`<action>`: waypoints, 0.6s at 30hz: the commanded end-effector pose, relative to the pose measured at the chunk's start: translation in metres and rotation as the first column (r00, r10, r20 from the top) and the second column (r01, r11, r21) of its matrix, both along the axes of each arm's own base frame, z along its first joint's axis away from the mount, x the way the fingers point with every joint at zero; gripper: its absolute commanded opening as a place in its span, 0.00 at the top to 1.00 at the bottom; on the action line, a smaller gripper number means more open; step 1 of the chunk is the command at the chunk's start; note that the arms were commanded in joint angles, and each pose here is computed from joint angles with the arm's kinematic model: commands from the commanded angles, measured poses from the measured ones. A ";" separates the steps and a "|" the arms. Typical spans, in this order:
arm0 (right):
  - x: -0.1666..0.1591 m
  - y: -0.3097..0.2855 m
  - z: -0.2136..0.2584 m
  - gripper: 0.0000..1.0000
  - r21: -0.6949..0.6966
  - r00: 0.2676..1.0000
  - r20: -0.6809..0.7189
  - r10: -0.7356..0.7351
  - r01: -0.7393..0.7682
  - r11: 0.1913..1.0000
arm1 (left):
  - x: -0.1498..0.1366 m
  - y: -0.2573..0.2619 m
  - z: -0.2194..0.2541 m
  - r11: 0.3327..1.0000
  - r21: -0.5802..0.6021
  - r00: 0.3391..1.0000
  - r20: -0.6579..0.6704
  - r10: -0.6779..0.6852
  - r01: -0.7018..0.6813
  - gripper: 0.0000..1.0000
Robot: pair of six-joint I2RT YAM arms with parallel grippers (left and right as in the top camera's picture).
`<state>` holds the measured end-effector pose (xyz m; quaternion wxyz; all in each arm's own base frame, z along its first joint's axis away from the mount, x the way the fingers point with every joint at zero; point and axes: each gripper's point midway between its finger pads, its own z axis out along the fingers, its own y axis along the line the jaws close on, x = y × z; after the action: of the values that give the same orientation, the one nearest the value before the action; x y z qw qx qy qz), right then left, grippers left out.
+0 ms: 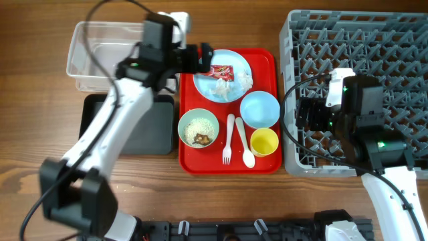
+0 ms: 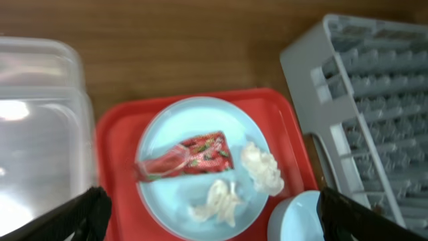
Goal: Sort waste into correct bins and load items into the dishwasher rack
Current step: 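Reach the left gripper to the blue plate and grasp the tissue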
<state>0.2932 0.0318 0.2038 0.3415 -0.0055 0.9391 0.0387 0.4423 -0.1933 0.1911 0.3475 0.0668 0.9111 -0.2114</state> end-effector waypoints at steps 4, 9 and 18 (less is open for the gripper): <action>0.003 0.003 0.010 0.00 0.022 1.000 0.025 -0.001 0.000 1.000 | 0.002 -0.053 -0.066 0.992 0.043 0.991 -0.069 -0.115 0.118 0.02; 0.003 0.003 0.011 0.00 0.022 1.000 0.026 0.000 0.000 1.000 | -0.008 -0.067 -0.119 0.984 0.076 0.975 -0.170 -0.144 0.158 0.06; 0.003 0.003 0.011 0.00 0.022 1.000 0.026 0.000 0.000 1.000 | -0.014 -0.069 -0.155 0.980 0.099 0.961 -0.238 -0.144 0.171 0.29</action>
<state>0.2935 0.0318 0.2040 0.3420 -0.0055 0.9389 0.0387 0.4257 -0.2594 0.0383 0.2155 0.1287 0.9490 -0.1907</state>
